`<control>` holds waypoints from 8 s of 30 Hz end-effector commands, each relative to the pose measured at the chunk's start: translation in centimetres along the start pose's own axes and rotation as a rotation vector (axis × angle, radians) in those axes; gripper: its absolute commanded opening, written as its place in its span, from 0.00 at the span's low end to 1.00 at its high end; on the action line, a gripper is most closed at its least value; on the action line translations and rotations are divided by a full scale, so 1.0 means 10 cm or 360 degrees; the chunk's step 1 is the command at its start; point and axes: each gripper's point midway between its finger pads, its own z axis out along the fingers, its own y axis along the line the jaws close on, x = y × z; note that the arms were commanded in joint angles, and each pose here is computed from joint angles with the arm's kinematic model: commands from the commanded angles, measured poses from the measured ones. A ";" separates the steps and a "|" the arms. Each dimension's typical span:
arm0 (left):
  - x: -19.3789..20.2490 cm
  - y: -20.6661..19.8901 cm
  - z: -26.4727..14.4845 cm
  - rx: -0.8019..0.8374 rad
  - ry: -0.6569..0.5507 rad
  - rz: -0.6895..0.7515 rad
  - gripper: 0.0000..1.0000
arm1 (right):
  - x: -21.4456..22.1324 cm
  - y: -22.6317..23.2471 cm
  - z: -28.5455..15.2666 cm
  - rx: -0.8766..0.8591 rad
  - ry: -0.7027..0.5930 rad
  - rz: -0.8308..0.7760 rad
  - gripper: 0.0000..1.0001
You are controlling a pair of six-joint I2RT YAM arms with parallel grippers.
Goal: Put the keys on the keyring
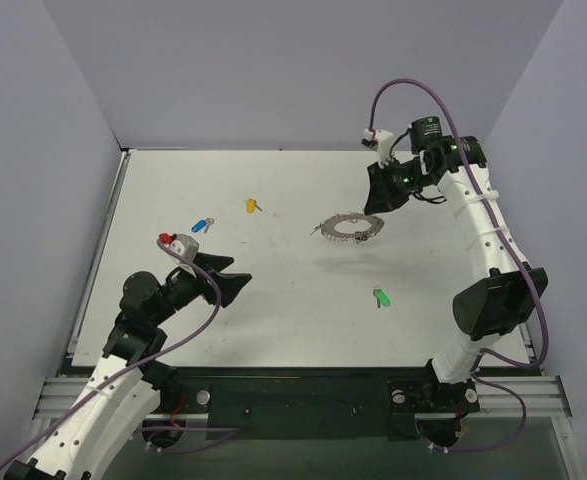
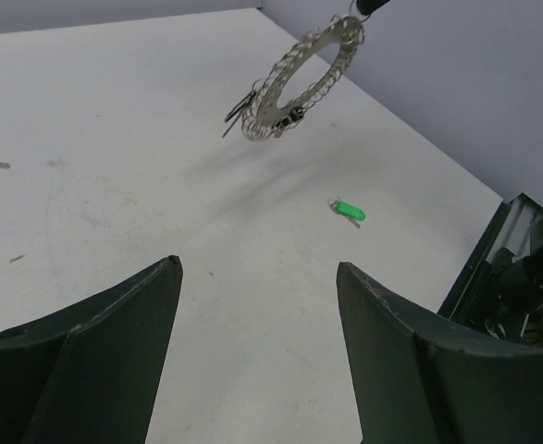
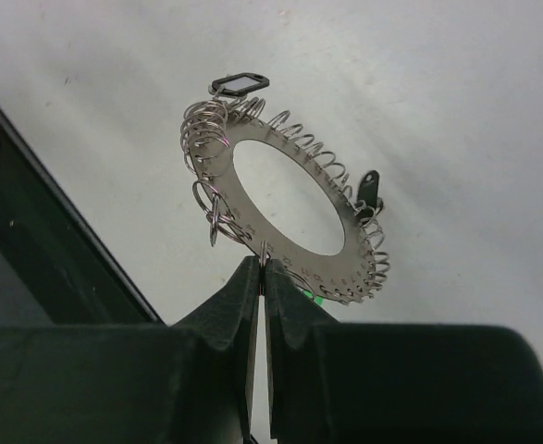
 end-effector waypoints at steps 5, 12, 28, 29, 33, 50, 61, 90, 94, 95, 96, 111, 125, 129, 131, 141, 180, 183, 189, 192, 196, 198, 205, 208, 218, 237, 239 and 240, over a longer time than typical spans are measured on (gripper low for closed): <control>-0.30 -0.60 -0.05 0.0341 -0.0246 0.0089 0.73 | 0.53 1.03 0.10 -0.0511 0.0408 -0.0657 0.00; -0.07 -0.64 -0.01 0.0207 -0.0161 -0.0034 0.73 | 0.73 1.41 0.43 -0.0636 0.0692 -0.0974 0.00; 0.42 -0.18 -0.15 -0.0256 -0.0044 -0.0512 0.72 | 0.90 1.58 1.28 -0.0540 0.0886 -0.0769 0.00; 0.45 -0.18 -0.14 -0.0262 -0.0025 -0.0509 0.72 | 0.92 1.59 1.32 -0.0511 0.0905 -0.0755 0.00; 0.56 -0.13 -0.09 -0.0307 0.0060 -0.0508 0.72 | 0.97 1.48 1.49 -0.0343 0.0978 -0.0767 0.00; 0.91 -0.03 -0.02 -0.0441 0.0289 -0.0510 0.71 | 1.41 1.34 1.88 -0.0148 0.1261 -0.0782 0.02; 1.02 -0.09 0.03 -0.0426 0.0355 -0.0443 0.71 | 1.34 1.44 1.77 -0.0264 0.1191 -0.0668 0.23; 1.71 -0.59 1.05 -0.0580 0.1144 -0.0077 0.54 | 1.14 0.94 0.19 -0.0478 -0.0230 -0.0118 0.49; 1.80 -0.57 1.10 -0.0750 0.1189 -0.0054 0.52 | 1.14 0.91 0.20 -0.0474 -0.0230 -0.0092 0.49; 1.87 -0.53 1.09 -0.0799 0.1215 -0.0028 0.51 | 1.16 0.91 0.22 -0.0482 -0.0217 -0.0077 0.49; 1.91 -0.55 1.11 -0.0818 0.1219 -0.0031 0.50 | 1.16 0.91 0.22 -0.0480 -0.0217 -0.0073 0.49; 1.93 -0.59 1.07 -0.0886 0.1264 0.0120 0.45 | 1.18 0.91 0.23 -0.0500 -0.0199 -0.0069 0.49; 1.56 -0.49 0.78 -0.0779 0.0975 -0.0026 0.50 | 1.36 0.98 0.39 -0.0577 -0.0085 -0.0130 0.48; 1.53 -0.40 0.65 -0.0768 0.0911 -0.0175 0.50 | 1.43 1.05 0.50 -0.0600 -0.0015 -0.0162 0.48; 1.50 -0.38 0.61 -0.0758 0.0859 -0.0225 0.49 | 1.46 1.08 0.57 -0.0607 0.0018 -0.0177 0.48; 1.60 -0.50 0.70 -0.0630 0.0858 -0.0258 0.43 | 1.52 1.16 0.75 -0.0631 0.0094 -0.0177 0.47; 2.08 -0.42 0.82 -0.0998 0.1232 0.0207 0.32 | 1.53 1.09 0.76 -0.0594 0.0117 -0.0140 0.47; 2.10 -0.41 0.82 -0.1004 0.1242 0.0216 0.32 | 1.52 1.08 0.76 -0.0594 0.0116 -0.0143 0.47; 2.13 -0.40 0.82 -0.1028 0.1252 0.0247 0.32 | 1.53 1.08 0.76 -0.0596 0.0121 -0.0143 0.47; 2.14 -0.38 0.81 -0.1063 0.1257 0.0283 0.32 | 1.53 1.09 0.76 -0.0596 0.0119 -0.0144 0.47; 2.15 -0.34 0.80 -0.1104 0.1262 0.0320 0.32 | 1.52 1.09 0.76 -0.0598 0.0118 -0.0144 0.47; 2.16 -0.33 0.79 -0.1125 0.1269 0.0344 0.31 | 1.53 1.09 0.76 -0.0599 0.0121 -0.0144 0.47; 2.16 -0.35 0.80 -0.1125 0.1267 0.0365 0.30 | 1.54 1.09 0.76 -0.0603 0.0126 -0.0139 0.47; 2.15 -0.34 0.80 -0.1130 0.1265 0.0378 0.30 | 1.53 1.09 0.76 -0.0602 0.0123 -0.0142 0.47; 2.06 -0.35 0.79 -0.1139 0.1228 0.0396 0.20 | 1.54 1.09 0.76 -0.0606 0.0127 -0.0140 0.47; 1.88 -0.45 0.80 -0.1065 0.1148 0.0296 0.00 | 1.54 1.10 0.76 -0.0610 0.0133 -0.0138 0.47; 1.81 -0.47 0.81 -0.1039 0.1111 0.0252 0.00 | 1.55 1.10 0.76 -0.0615 0.0130 -0.0142 0.47; 1.76 -0.47 0.82 -0.1022 0.1078 0.0211 0.00 | 1.54 1.10 0.75 -0.0618 0.0129 -0.0145 0.47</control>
